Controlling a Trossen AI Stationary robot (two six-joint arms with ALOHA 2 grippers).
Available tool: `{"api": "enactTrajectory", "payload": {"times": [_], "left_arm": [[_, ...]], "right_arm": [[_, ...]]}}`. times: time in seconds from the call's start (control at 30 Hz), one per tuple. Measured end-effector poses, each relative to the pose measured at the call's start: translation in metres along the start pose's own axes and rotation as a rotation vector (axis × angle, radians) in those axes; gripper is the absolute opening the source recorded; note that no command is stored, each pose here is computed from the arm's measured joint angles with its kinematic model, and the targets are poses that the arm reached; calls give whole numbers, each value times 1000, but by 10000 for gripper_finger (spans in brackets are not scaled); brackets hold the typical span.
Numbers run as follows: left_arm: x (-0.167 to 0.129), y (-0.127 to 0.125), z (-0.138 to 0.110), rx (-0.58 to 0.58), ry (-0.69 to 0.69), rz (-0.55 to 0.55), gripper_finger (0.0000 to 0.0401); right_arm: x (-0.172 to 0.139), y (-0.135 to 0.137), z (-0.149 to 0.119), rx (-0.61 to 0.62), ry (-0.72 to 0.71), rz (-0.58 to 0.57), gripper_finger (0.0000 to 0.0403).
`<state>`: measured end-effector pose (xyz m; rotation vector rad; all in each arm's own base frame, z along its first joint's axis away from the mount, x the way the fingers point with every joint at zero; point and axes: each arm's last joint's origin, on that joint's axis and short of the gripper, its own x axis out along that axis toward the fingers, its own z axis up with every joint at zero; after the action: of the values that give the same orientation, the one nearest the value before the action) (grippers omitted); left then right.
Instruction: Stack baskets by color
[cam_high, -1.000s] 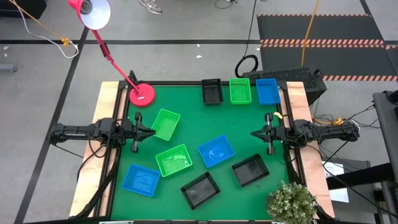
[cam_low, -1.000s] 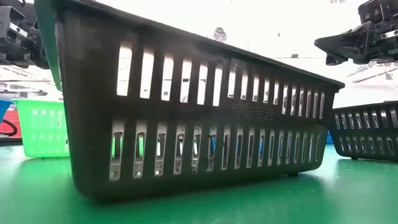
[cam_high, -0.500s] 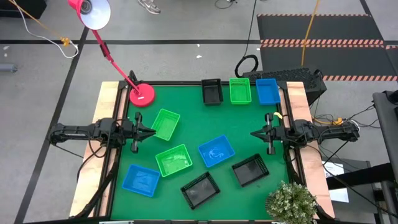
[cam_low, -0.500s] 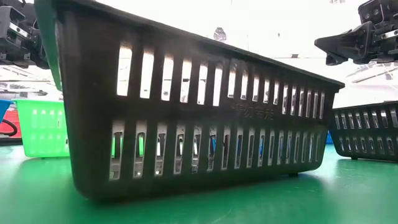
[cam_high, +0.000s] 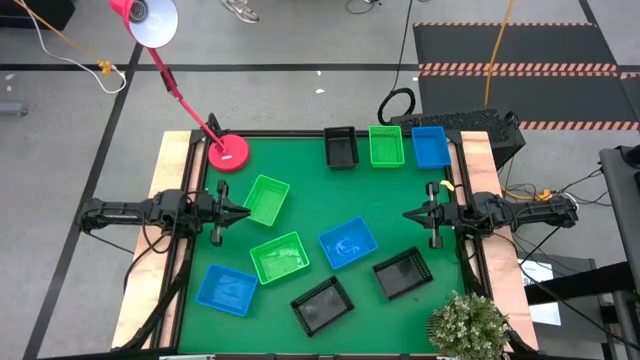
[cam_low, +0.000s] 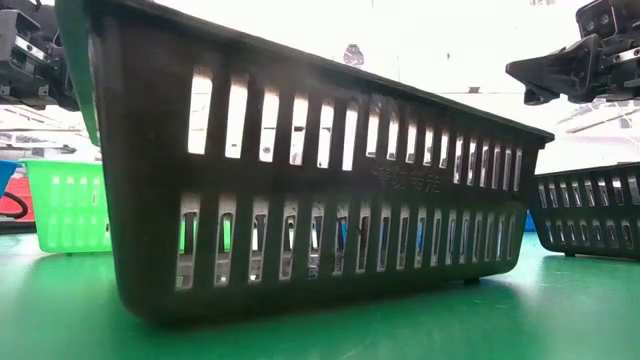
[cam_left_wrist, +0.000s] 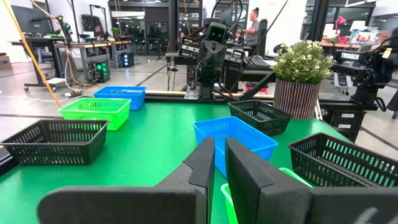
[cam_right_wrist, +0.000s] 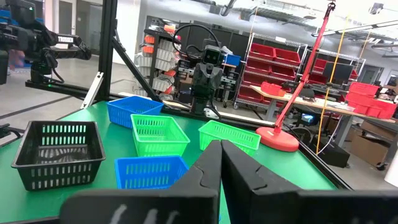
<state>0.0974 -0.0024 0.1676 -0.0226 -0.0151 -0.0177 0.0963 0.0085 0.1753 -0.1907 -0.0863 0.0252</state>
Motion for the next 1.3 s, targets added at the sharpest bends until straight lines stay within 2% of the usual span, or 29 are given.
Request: {"api": "enactTrajectory", "payload": {"times": [0.4,0.63,0.73,0.87,1.1,1.3], "left_arm": [[0,0,3,-1,-29,6,42],[-1,-1,12,-63,-93,-12,32],[-4,-1,29,-68,-142,-13,7],[-8,0,59,-72,-151,37,3],[-9,-1,125,-73,-69,59,3],[1,-3,176,-68,-52,61,2]], "right_arm": [[0,0,0,0,0,0,0],[0,0,0,0,0,0,0],[0,0,0,0,0,0,0],[0,0,0,0,0,0,0],[0,0,0,0,0,0,0],[0,0,0,0,1,0,0]]}}
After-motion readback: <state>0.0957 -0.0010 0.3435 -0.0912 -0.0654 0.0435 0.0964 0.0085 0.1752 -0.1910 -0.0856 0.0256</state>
